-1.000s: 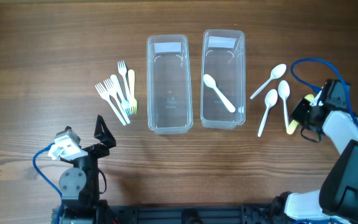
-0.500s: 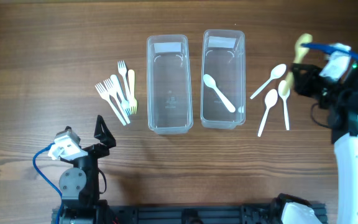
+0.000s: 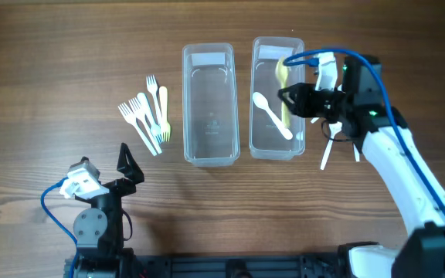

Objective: Pack container
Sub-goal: 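Carry the yellow spoon into the right container and release it, then move the right gripper back and grasp another white spoon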

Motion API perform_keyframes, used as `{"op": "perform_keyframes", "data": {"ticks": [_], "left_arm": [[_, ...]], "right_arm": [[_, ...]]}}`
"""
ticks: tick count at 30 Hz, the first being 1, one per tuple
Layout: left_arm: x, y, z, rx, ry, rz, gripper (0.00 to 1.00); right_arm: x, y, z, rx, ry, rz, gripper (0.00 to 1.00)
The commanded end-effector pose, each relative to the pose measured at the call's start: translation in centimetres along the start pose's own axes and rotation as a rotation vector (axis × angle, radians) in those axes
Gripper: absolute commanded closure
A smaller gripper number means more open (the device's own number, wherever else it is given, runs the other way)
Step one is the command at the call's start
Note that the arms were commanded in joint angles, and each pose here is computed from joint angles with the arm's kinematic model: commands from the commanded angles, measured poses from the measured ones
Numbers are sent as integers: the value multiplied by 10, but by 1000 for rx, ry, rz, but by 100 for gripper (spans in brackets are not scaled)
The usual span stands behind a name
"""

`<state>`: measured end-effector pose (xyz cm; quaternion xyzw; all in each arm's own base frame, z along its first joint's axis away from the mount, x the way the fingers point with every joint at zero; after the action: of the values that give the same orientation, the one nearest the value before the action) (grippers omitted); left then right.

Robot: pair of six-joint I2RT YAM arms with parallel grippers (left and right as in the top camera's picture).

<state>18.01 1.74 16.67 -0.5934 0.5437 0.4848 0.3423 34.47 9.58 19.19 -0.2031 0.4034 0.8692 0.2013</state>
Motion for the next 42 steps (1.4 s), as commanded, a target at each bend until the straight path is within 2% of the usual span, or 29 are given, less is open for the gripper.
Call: {"op": "perform_keyframes", "data": {"ticks": [1,5,8,11,16,22,28,31,42], "left_arm": [[2,-1,2,-5,-13,1,0],[2,-1,2,-5,-13,1,0],[2,-1,2,-5,-12,1,0],[2,-1,2,-5,-12,1,0],[2,-1,2,-5,-13,2,0],[2,-1,2,-5,-13,1,0],[2,-1,2,-5,-13,2,0],[2,-1,2,-5,-13,1,0],[2,-1,2,-5,-13,1,0]], "right_arm": [[-7,3,5,-4,-10,-26,43],[-15,34,15,73,0,-106,41],[-6,63,-8,355,-50,-144,39],[8,80,-29,546,-130,-130,38],[20,87,-59,704,-186,-67,38],[37,81,-99,797,-209,103,39],[44,80,-130,841,-239,176,41],[43,75,-140,865,-243,181,41],[24,31,-166,767,-216,110,42]]}}
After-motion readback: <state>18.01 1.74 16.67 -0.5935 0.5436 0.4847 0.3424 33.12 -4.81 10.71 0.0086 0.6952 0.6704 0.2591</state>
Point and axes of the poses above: each gripper's point midway between its finger pads, its own y axis back along the fingers, its own z axis along the line the jaws close on, x = y × z, the point moved 6 cm from there along y, back along the fingers, and after that the axes turned 3 degrees about -y, right-handed, at the moved point
